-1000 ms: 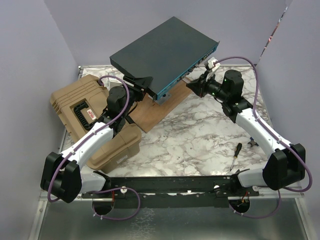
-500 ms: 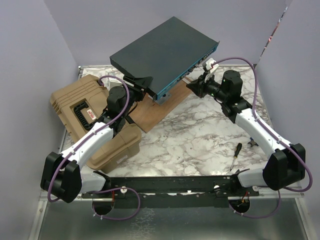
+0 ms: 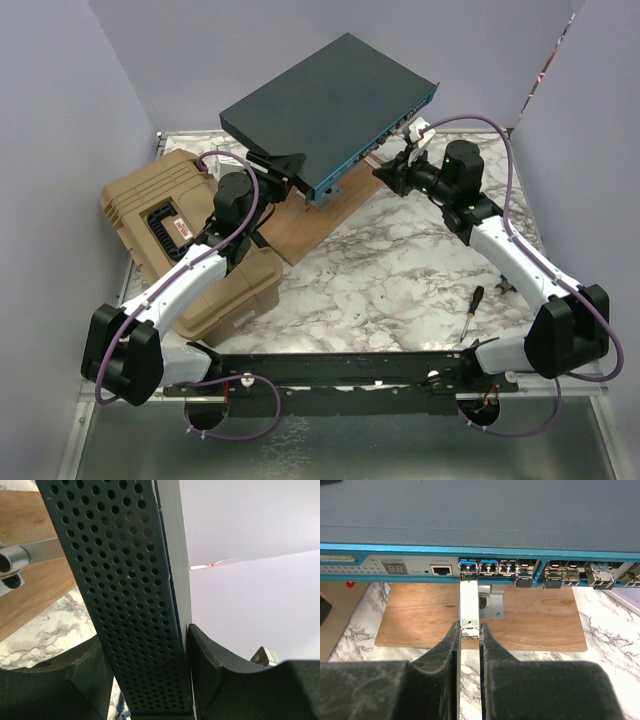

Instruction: Insert the plug into the switch port

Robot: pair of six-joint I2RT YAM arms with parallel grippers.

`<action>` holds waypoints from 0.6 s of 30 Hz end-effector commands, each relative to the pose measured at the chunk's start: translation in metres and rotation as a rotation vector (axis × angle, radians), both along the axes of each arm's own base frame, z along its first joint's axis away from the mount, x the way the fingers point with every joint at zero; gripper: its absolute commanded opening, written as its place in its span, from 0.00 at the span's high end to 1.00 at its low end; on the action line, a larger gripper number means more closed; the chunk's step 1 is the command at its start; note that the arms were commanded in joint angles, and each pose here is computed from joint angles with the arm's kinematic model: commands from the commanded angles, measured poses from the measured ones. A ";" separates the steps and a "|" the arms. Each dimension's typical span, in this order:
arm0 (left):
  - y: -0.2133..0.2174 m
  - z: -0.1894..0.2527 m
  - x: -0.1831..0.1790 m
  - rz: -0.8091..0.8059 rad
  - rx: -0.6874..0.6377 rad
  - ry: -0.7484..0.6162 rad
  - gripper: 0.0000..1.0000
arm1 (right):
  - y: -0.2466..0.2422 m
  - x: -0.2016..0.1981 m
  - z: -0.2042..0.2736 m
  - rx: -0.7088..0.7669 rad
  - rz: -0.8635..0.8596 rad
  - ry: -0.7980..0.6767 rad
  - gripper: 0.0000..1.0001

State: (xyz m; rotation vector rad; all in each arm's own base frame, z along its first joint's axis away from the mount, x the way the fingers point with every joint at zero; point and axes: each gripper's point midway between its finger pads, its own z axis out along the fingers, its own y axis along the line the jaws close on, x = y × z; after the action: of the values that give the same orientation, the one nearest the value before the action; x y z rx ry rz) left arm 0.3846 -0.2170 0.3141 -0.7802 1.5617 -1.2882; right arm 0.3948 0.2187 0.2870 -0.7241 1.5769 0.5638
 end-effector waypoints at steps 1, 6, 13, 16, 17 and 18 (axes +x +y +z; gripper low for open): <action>-0.003 0.003 -0.001 -0.020 0.002 -0.028 0.86 | 0.007 0.005 -0.003 0.006 0.035 -0.003 1.00; -0.003 0.004 -0.001 -0.020 0.000 -0.030 0.86 | 0.014 -0.002 0.001 0.050 0.074 0.031 1.00; -0.004 0.002 -0.001 -0.026 0.002 -0.026 0.87 | 0.013 0.002 0.017 0.071 0.044 0.038 1.00; -0.005 0.003 -0.001 -0.030 0.001 -0.028 0.88 | 0.015 0.008 0.023 0.071 0.042 0.062 1.00; -0.005 0.003 -0.002 -0.031 0.000 -0.029 0.88 | 0.016 0.009 0.028 0.076 0.041 0.062 1.00; -0.005 0.004 -0.002 -0.029 0.000 -0.030 0.88 | 0.018 0.010 0.032 0.079 0.043 0.061 1.00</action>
State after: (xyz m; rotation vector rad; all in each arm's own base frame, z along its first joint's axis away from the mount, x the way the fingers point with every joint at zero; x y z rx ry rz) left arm 0.3844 -0.2172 0.3141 -0.7804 1.5628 -1.2905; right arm 0.3985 0.2298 0.2962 -0.7018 1.6125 0.6584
